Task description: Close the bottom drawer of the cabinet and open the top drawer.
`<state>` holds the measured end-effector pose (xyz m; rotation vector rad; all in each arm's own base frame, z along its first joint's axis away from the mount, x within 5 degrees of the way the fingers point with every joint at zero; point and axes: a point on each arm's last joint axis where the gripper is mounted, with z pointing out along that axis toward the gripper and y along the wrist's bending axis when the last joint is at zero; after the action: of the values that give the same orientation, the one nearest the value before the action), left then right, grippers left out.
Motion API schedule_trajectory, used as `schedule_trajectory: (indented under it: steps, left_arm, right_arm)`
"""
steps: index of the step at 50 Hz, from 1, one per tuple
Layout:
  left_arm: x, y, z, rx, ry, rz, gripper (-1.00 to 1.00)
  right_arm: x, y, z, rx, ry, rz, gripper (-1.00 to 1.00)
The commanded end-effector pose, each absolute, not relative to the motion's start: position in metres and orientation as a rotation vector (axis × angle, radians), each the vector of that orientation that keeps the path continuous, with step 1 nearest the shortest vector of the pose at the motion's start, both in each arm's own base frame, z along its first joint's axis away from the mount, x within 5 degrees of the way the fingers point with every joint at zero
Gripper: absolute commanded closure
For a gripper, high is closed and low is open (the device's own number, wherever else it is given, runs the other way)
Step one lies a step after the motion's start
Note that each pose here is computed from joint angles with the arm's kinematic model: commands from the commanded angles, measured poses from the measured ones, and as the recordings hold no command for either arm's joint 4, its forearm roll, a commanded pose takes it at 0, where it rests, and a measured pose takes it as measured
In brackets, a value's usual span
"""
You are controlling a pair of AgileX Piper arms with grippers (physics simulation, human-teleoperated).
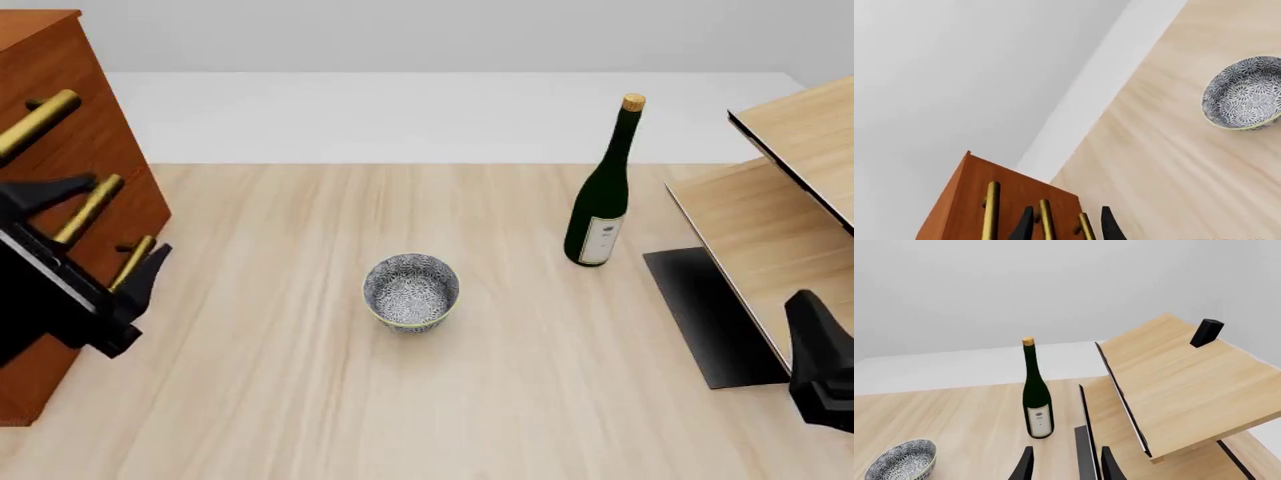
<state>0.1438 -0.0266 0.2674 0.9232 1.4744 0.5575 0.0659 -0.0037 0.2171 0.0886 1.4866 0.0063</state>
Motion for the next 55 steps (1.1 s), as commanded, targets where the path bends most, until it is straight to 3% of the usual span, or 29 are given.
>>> schedule_trajectory:
  steps: [1, 21, 55]
  left_arm:
    - [0.145, -0.023, 0.278, 0.975, 1.407, 0.672, -1.0]
    - [0.142, -0.016, 0.286, 1.043, 1.362, 0.821, -1.0]
    - [0.144, 0.02, 0.3, 0.914, 1.474, 1.05, -1.0]
  right_arm:
    - [0.066, -0.004, 0.217, 0.091, 1.487, 0.01, -1.0]
    - [0.065, -0.004, 0.217, 0.098, 1.486, 0.015, -1.0]
    - [0.064, -0.004, 0.217, 0.1, 1.487, 0.017, -1.0]
